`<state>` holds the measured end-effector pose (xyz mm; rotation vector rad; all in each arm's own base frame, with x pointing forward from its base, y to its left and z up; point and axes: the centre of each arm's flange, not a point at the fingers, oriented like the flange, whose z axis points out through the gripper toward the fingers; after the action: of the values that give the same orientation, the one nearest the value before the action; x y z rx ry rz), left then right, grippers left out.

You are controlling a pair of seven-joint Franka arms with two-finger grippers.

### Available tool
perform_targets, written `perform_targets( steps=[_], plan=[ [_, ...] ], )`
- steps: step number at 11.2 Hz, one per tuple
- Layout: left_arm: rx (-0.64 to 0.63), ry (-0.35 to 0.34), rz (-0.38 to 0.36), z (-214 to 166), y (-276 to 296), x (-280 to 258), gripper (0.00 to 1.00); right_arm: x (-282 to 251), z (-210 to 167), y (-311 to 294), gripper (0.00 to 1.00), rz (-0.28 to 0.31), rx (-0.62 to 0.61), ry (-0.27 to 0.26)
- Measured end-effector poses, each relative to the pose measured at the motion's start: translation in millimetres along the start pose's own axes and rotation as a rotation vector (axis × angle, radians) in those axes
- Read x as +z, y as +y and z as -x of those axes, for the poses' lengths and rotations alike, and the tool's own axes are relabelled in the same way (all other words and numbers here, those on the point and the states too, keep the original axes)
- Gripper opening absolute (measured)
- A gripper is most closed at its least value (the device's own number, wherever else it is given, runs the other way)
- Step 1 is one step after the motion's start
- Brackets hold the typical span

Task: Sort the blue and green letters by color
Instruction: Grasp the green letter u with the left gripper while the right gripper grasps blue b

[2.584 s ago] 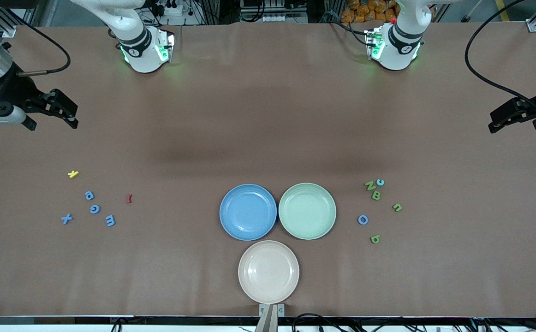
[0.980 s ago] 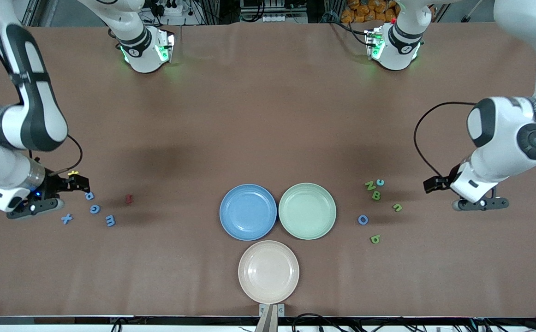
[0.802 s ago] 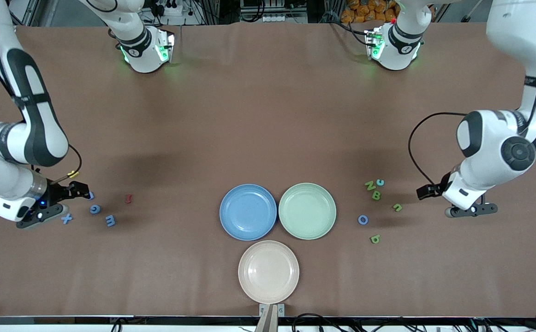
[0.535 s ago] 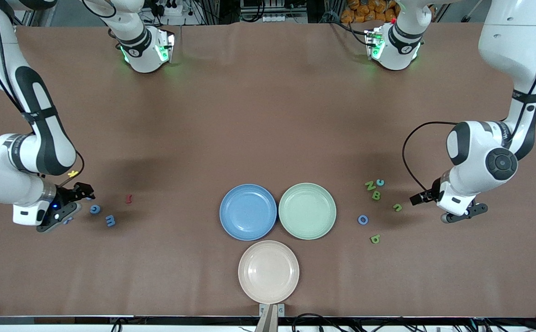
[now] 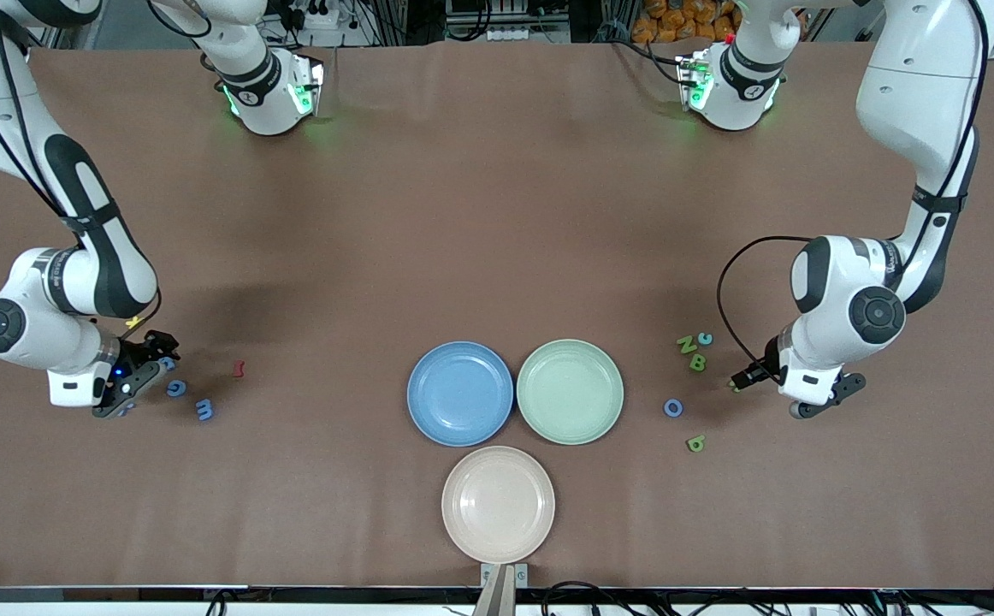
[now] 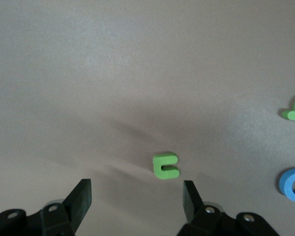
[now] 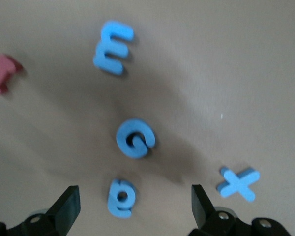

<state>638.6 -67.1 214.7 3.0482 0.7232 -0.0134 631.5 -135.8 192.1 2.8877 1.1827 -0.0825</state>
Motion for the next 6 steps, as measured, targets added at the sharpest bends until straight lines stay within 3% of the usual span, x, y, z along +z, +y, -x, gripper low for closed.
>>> perform_targets(
  steps=[6],
  plan=[
    [0.003,0.008,0.011,-16,14,21,0.78,32,23,-13,1.0,0.02,-0.003,0.046]
  ],
)
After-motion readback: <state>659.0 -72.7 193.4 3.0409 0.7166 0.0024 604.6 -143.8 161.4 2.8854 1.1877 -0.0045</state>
